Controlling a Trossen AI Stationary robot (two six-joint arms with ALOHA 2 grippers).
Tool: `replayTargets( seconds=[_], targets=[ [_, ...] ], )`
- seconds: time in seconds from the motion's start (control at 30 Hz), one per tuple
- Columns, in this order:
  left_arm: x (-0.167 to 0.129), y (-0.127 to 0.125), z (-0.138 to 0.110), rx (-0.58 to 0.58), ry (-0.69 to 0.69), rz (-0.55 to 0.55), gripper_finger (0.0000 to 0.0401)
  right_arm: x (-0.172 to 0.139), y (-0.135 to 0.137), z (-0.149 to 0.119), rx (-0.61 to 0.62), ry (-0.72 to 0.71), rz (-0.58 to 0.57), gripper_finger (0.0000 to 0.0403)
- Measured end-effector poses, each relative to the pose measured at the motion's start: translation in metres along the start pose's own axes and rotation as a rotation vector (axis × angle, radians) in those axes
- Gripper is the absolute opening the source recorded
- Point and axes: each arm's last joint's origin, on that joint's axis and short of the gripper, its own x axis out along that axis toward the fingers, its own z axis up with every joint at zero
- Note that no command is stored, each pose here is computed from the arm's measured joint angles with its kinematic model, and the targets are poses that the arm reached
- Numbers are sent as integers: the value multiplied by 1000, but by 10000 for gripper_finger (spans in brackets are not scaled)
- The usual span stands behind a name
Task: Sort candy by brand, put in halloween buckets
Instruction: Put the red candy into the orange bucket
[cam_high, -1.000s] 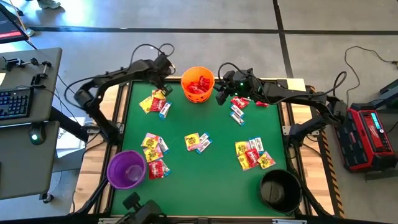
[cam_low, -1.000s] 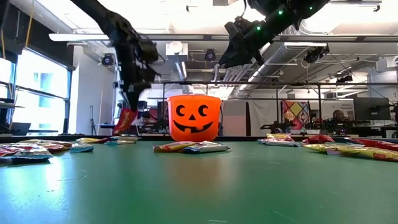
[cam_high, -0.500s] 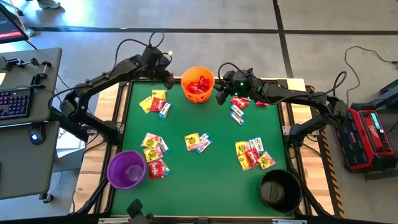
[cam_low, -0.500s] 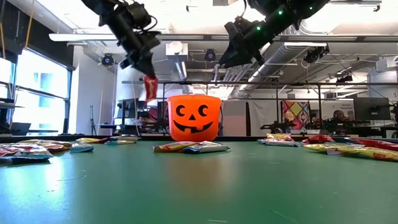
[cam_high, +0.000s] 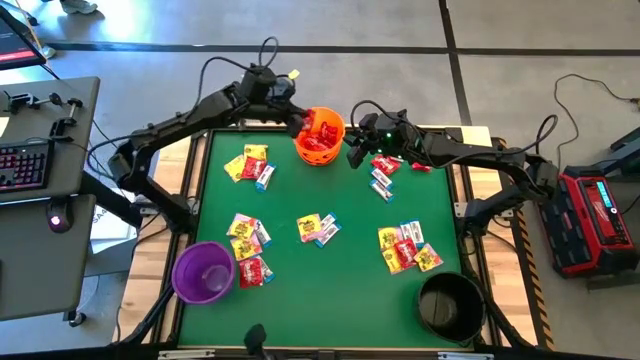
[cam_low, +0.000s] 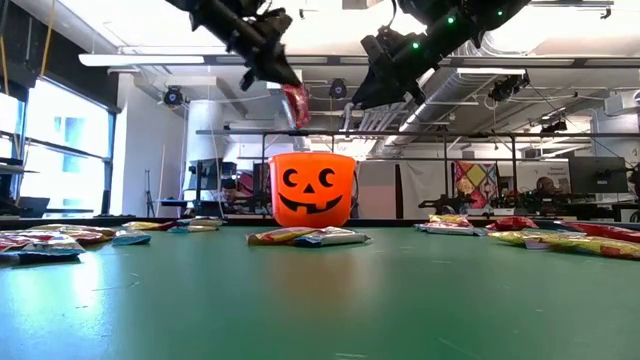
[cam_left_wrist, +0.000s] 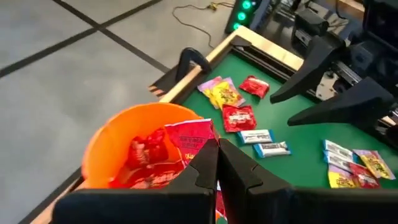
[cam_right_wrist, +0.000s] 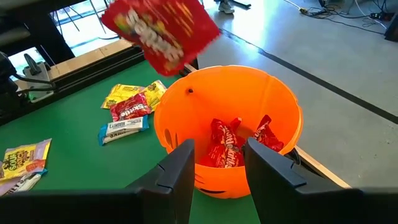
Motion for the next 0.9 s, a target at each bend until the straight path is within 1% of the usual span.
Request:
replayTargets(
  seconds=[0.1, 0.3, 0.5, 0.67, 0.9],
  targets=[
    [17, 2, -5, -5, 28, -15, 0, 0, 0, 0, 0, -1, -6, 126],
    [55, 10, -22, -12, 127, -6, 0, 0, 0, 0, 0, -2, -8, 126],
    [90, 14, -38, -14, 174, -12, 0, 0, 0, 0, 0, -2, -8, 126],
    [105, 15, -49, -18, 220, -11, 0, 0, 0, 0, -1, -2, -9, 126],
    [115, 17, -56, -14, 248, -7, 0, 0, 0, 0, -3, -2, -9, 126]
  ],
)
